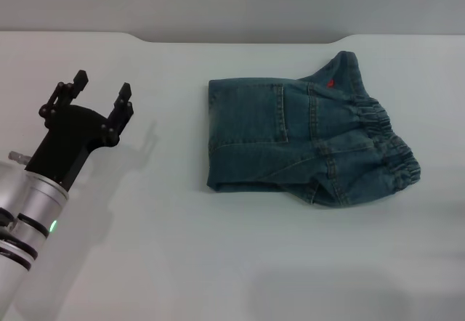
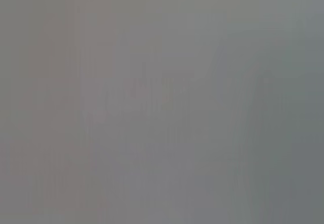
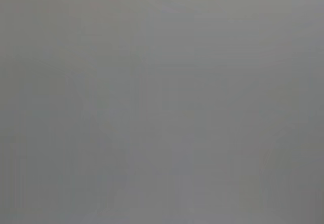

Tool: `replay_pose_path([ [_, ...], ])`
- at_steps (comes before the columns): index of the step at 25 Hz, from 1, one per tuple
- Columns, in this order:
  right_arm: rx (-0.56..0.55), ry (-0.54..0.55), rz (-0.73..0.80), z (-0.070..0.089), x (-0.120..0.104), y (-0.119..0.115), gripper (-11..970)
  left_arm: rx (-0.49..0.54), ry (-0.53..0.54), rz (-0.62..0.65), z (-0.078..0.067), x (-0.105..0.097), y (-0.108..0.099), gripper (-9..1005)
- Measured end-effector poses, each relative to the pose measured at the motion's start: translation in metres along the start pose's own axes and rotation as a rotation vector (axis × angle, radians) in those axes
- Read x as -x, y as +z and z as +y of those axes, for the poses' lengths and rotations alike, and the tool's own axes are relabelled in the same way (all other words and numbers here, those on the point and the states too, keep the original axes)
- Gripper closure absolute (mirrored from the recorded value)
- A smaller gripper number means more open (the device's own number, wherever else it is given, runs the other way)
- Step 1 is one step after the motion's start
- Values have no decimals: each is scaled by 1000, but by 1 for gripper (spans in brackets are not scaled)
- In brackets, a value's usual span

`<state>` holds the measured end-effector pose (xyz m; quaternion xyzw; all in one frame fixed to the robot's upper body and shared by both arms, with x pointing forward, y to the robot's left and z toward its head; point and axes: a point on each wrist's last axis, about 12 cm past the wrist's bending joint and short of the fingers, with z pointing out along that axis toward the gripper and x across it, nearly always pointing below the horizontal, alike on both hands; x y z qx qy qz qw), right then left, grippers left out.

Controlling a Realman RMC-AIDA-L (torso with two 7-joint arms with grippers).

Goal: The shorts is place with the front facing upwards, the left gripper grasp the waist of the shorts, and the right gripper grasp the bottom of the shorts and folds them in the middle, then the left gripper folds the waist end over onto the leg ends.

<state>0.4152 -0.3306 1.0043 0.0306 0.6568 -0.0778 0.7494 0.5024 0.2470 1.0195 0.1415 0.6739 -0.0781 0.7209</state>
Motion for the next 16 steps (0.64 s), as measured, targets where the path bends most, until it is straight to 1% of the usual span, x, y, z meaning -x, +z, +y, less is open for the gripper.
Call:
replay_pose_path([
  [3,-4,-1,2,-2,0,-1,594,0,7,14,1,-2,0,456],
  [9,-3,-14,7,-3,-1,-1,358,6,4,25,2,-4,-3,259],
  [12,-3,-17,6,-4,-1,0,292,5,6,31,2,-5,-5,177],
  [13,-3,-17,4,-4,-1,0,292,5,6,31,2,-5,-5,150],
  [16,-4,-17,-11,-4,1,-1,292,5,6,31,2,-5,-5,150],
])
